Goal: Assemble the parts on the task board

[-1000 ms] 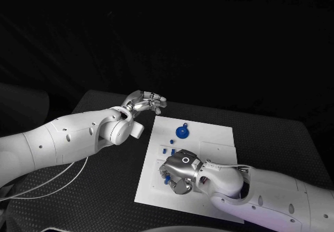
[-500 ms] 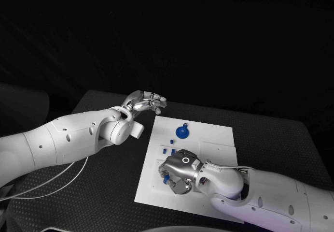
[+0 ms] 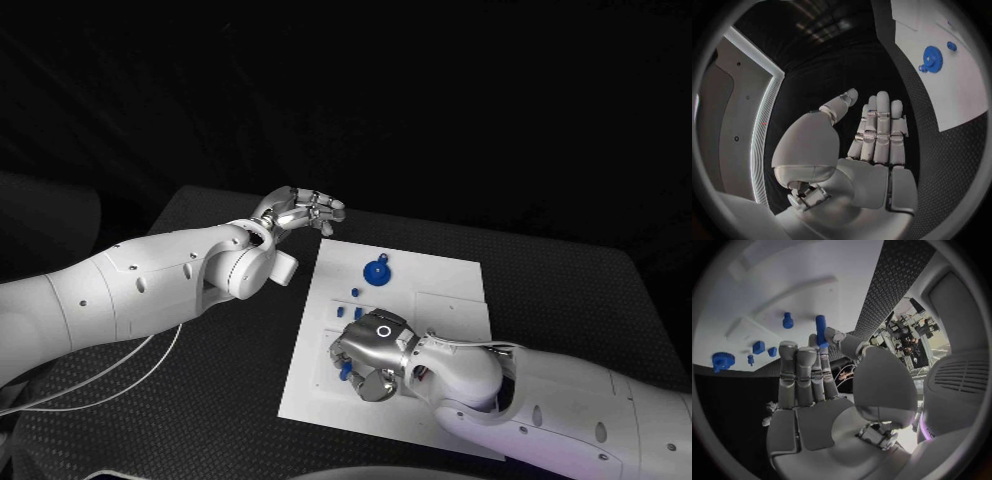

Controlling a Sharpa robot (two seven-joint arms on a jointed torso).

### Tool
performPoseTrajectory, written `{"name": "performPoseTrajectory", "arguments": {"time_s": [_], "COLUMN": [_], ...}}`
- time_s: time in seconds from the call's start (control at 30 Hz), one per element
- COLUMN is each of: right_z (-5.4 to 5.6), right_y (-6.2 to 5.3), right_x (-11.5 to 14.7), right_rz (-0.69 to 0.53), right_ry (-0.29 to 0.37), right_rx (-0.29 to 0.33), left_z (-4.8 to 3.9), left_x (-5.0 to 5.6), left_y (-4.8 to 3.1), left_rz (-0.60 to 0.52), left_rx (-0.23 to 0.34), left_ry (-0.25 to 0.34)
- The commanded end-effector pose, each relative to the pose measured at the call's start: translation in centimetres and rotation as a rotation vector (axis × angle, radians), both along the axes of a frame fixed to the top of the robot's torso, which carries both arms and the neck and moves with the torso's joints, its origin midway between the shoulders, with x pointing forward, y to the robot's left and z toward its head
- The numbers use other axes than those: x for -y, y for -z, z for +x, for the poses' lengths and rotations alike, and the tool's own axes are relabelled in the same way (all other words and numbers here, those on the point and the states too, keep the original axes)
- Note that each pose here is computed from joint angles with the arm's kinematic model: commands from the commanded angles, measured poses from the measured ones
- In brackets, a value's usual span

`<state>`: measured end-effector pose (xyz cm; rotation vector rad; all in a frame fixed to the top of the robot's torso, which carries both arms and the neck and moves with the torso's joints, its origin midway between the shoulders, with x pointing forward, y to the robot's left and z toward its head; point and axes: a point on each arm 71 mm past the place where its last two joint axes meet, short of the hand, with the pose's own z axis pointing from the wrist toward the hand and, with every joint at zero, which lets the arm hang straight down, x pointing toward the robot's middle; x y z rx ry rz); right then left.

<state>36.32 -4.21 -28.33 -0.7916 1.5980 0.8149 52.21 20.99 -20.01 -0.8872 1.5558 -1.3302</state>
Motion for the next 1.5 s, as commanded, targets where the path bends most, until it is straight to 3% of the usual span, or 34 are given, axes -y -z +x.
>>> {"name": "performPoseTrajectory", "arguments": {"time_s": [0.03, 0.33, 0.5, 0.73, 1.17, 1.5], "right_z": [0.0, 0.0, -0.6, -1.0, -0.8, -0.6], "right_y": [0.4, 0.6, 1.3, 1.2, 1.6, 1.3], "right_x": [0.1, -0.2, -0.4, -1.0, -0.7, -0.5], "right_rz": [-0.044, -0.071, -0.089, -0.076, -0.093, -0.024], "right_ry": [-0.007, -0.008, -0.029, -0.045, -0.036, -0.018], "right_rx": [-0.006, 0.009, -0.006, -0.010, -0.039, -0.052], "left_z": [-0.07, -0.09, -0.08, -0.08, -0.08, -0.08], "left_x": [0.3, 0.3, 0.3, 0.4, 0.4, 0.3], "left_y": [-0.10, -0.10, -0.10, -0.09, -0.08, -0.08], "left_rz": [-0.012, -0.012, -0.012, -0.013, -0.012, -0.012], "left_rx": [0.001, 0.001, 0.000, 0.000, -0.002, -0.003], "left_ry": [0.016, 0.017, 0.017, 0.019, 0.019, 0.018]}}
